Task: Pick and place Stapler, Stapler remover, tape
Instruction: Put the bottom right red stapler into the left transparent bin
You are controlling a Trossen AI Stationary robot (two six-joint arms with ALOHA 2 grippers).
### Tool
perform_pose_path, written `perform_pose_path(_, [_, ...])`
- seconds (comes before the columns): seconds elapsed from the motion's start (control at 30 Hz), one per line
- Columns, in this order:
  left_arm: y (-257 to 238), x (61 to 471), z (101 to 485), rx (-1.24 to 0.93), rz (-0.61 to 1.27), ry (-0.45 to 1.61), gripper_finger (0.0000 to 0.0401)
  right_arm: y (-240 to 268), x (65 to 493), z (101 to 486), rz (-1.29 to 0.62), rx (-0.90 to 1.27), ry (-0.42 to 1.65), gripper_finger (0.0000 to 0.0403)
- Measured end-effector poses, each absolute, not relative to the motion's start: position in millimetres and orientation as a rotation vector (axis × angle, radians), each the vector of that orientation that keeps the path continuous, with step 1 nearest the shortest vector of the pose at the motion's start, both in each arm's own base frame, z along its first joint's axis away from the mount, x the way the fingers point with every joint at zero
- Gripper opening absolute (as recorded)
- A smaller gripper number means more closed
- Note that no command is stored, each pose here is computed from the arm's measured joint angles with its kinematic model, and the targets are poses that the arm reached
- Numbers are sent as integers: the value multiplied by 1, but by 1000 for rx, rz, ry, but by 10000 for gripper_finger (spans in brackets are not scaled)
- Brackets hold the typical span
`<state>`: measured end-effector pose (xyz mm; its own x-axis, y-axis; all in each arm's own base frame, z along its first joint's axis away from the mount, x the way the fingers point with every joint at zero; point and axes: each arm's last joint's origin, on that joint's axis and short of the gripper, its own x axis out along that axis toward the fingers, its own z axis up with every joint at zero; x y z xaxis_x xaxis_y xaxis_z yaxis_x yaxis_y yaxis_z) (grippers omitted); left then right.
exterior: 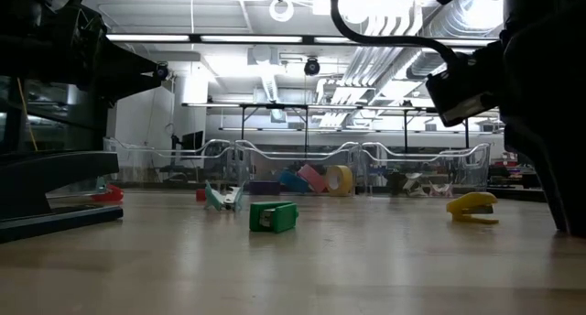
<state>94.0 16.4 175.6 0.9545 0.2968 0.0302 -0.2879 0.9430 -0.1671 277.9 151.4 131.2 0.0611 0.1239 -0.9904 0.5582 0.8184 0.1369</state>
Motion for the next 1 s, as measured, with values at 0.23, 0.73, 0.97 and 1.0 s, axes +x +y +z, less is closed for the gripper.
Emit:
perform_pose_path(0.23, [16, 94, 175, -162, 298, -55, 230, 151, 276, 131, -340, 533, 1516, 192])
perform_pose_path(0.73, [16, 94, 175, -162, 298, -55, 230, 149, 271, 130, -356, 508, 1556, 192])
perform_pose_path(0.97, [16, 94, 175, -162, 298, -54, 230, 149, 273, 130, -354, 495, 1532, 192])
perform_pose_path(1.0, [16, 94, 175, -162, 298, -55, 230, 149, 273, 130, -352, 490, 1529, 192])
